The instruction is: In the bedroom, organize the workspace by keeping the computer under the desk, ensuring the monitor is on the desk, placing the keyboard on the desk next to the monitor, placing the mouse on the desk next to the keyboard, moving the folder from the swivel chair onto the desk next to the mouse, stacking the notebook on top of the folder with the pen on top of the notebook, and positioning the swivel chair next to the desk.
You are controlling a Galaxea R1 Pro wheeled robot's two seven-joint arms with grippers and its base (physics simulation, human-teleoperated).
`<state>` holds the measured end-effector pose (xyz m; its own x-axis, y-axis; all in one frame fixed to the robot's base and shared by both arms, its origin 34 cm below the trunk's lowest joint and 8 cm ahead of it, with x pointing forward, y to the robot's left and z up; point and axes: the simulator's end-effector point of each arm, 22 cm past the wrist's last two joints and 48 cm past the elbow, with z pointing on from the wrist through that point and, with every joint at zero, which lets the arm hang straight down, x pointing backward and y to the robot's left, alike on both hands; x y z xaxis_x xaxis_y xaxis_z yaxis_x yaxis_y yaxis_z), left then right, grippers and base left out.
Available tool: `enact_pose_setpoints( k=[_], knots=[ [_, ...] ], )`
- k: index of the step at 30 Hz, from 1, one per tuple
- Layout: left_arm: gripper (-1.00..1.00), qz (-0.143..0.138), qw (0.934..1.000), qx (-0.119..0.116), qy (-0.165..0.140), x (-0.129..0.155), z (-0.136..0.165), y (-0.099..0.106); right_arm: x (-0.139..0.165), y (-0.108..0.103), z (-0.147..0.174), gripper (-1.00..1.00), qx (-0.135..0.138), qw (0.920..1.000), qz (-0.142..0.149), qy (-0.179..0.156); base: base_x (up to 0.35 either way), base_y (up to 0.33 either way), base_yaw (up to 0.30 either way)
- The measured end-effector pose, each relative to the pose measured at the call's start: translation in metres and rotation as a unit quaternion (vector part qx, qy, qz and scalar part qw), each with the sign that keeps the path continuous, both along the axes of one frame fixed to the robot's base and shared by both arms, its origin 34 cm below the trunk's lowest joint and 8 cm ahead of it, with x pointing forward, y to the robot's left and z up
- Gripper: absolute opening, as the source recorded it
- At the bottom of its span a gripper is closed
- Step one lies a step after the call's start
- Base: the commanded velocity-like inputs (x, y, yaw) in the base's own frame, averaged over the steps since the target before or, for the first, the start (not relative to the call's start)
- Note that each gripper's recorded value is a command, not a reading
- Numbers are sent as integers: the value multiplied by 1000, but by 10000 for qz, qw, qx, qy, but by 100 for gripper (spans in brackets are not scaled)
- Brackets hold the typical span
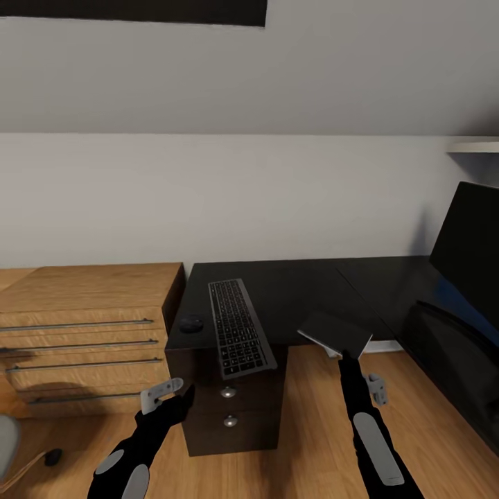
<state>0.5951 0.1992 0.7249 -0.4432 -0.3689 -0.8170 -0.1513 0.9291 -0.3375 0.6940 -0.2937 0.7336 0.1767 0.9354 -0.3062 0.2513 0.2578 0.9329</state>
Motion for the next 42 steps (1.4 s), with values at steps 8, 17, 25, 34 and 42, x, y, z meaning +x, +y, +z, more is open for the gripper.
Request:
enact_pose_setpoints(
  k=[8, 17, 25, 34, 42],
  knots=[
    [100, 0, 10000, 0, -52, 0, 5, 0, -1, 1, 0, -100, 6, 10000, 8, 10, 0, 0, 102],
    [100, -1, 9999, 1, -108, 0, 10, 0, -3, 2, 0, -100, 9, 10000, 17, 24, 0, 0, 108],
    [100, -1, 9999, 1, -156, 0, 14, 0, -4, 3, 0, -100, 53, 10000, 16, 32, 0, 0, 116],
    [100, -1, 9998, 1, -199, 0, 18, 0, -4, 3, 5, -100, 53, 10000, 16, -14, 0, 0, 117],
    [100, -1, 9997, 2, -229, 0, 21, 0, -4, 3, 8, -100, 54, 10000, 18, -43, 58, 0, 97]
  ],
)
